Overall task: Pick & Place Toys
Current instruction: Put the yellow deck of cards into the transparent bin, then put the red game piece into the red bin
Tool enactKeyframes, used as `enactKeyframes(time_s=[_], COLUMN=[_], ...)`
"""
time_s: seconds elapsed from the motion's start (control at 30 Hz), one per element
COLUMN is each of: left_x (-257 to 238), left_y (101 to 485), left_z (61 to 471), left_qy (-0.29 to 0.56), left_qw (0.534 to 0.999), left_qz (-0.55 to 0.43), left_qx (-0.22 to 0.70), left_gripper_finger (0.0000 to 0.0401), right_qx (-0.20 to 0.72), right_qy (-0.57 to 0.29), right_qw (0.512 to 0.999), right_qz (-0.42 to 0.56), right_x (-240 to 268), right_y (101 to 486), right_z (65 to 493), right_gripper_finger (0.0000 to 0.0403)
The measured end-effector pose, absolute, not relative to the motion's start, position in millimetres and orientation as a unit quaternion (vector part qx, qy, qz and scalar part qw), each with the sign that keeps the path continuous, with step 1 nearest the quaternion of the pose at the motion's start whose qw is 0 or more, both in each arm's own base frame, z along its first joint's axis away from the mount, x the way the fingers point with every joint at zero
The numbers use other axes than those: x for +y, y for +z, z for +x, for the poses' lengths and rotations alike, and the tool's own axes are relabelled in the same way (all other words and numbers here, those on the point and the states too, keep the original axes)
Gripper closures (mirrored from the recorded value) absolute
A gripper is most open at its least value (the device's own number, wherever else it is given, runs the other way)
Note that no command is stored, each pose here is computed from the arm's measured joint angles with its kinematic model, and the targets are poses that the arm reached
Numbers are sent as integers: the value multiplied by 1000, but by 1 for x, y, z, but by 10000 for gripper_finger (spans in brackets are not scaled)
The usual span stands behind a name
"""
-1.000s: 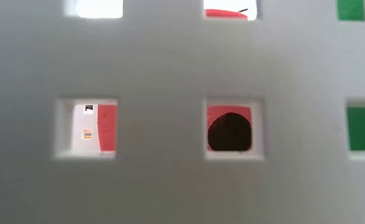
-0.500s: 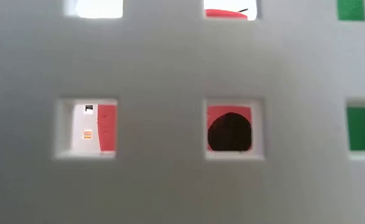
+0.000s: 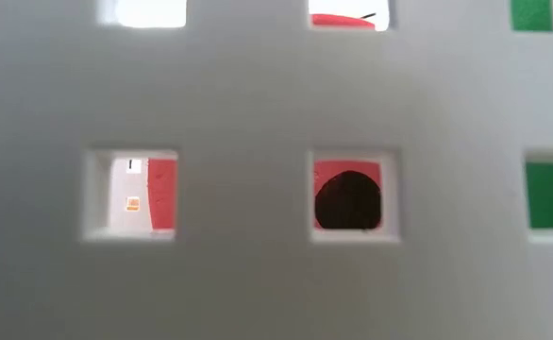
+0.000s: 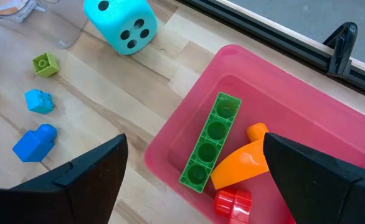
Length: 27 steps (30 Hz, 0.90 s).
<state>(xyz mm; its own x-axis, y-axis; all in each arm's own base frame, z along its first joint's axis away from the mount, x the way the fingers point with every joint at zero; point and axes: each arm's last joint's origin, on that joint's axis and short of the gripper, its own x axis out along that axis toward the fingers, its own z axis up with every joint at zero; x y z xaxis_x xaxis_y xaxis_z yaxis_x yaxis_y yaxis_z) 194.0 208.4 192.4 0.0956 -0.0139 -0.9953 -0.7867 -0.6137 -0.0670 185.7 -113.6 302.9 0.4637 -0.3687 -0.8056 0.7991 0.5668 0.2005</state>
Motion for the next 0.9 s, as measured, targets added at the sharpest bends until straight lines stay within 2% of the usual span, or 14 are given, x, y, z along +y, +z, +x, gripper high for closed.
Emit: enactKeyframes(time_s=[0.13, 0.23, 0.37, 0.53, 0.7, 0.9], left_x=[199, 188, 169, 140, 107, 76], left_y=[220, 241, 262, 267, 256, 243], left_z=[186, 178, 172, 176, 181, 186], left_qy=[591, 574, 539, 484, 422, 375], left_qw=[355, 398, 471, 552, 596, 602], left_qz=[-667, -660, -635, -585, -518, -470], left_qx=[283, 278, 290, 345, 446, 526], left_gripper_finger=[12, 12, 12, 12, 12, 12], right_qx=[369, 369, 369, 369, 369, 369], right_qy=[-363, -363, -363, -363, -363, -363], right_qw=[804, 804, 804, 804, 804, 804], right_qz=[291, 291, 291, 291, 291, 291], right_x=[-114, -114, -114, -114, -114, -114], right_y=[303, 303, 303, 303, 303, 303], right_z=[186, 186, 186, 186, 186, 186], right_gripper_finger=[37, 37, 37, 37, 37, 37])
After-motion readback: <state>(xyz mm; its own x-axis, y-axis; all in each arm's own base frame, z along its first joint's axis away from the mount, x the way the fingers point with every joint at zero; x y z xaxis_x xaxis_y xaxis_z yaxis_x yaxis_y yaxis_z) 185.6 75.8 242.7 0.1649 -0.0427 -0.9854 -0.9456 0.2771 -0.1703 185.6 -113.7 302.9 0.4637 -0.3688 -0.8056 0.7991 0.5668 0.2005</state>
